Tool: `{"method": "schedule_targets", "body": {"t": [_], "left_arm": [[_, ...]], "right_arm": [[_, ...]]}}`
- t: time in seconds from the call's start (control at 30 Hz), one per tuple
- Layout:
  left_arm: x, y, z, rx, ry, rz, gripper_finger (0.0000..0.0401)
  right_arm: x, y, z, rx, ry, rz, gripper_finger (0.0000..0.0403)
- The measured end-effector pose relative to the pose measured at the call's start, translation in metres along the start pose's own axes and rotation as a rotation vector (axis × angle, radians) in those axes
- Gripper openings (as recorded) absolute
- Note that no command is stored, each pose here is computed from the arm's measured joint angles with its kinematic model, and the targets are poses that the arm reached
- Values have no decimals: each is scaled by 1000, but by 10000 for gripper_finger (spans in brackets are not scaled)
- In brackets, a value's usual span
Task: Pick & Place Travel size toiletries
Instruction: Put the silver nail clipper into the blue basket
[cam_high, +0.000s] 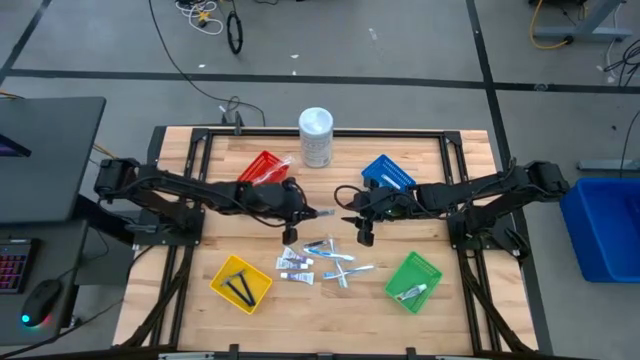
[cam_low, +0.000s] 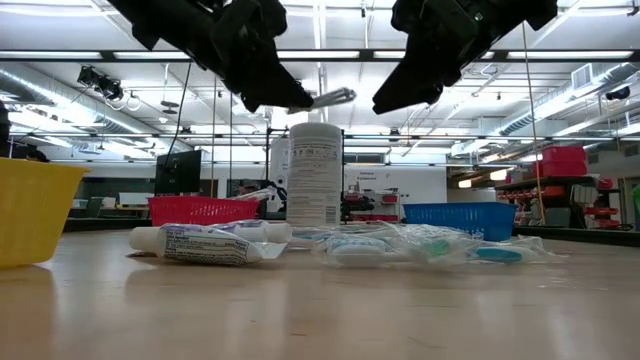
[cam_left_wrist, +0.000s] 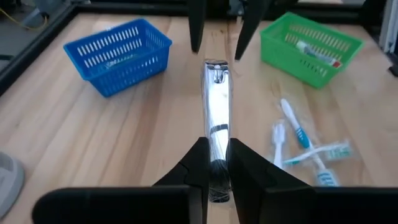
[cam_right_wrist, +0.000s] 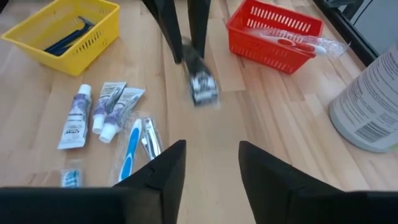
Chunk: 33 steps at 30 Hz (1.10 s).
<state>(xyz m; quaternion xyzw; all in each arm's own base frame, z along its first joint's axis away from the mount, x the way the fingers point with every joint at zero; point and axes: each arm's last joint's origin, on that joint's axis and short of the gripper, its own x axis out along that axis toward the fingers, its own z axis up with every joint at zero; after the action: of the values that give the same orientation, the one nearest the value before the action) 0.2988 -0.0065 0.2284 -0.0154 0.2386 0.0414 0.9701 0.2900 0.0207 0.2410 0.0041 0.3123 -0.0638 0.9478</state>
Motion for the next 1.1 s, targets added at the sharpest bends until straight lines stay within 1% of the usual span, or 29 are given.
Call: {"method": "schedule_targets", "body": {"t": [0.2, 0.37, 0.57, 0.73, 0.9, 1.1], "left_arm": [[-12, 1, 5, 1, -4, 6, 47], [-20, 5, 4, 2, 31, 67, 45], [-22, 10, 4, -14, 35, 65, 47], [-22, 11, 5, -15, 30, 62, 45], [-22, 10, 9, -17, -7, 7, 50], [-22, 9, 13, -19, -49, -34, 46]], "right_arm": [[0, 0, 0, 13, 0, 0, 190], [0, 0, 0, 13, 0, 1, 205], [0, 0, 0, 14, 0, 3, 212], [-2, -1, 2, 69, -18, -23, 211], [-4, 1, 12, 93, -116, 20, 211], [-6, 2, 24, 111, -243, 44, 240]]}}
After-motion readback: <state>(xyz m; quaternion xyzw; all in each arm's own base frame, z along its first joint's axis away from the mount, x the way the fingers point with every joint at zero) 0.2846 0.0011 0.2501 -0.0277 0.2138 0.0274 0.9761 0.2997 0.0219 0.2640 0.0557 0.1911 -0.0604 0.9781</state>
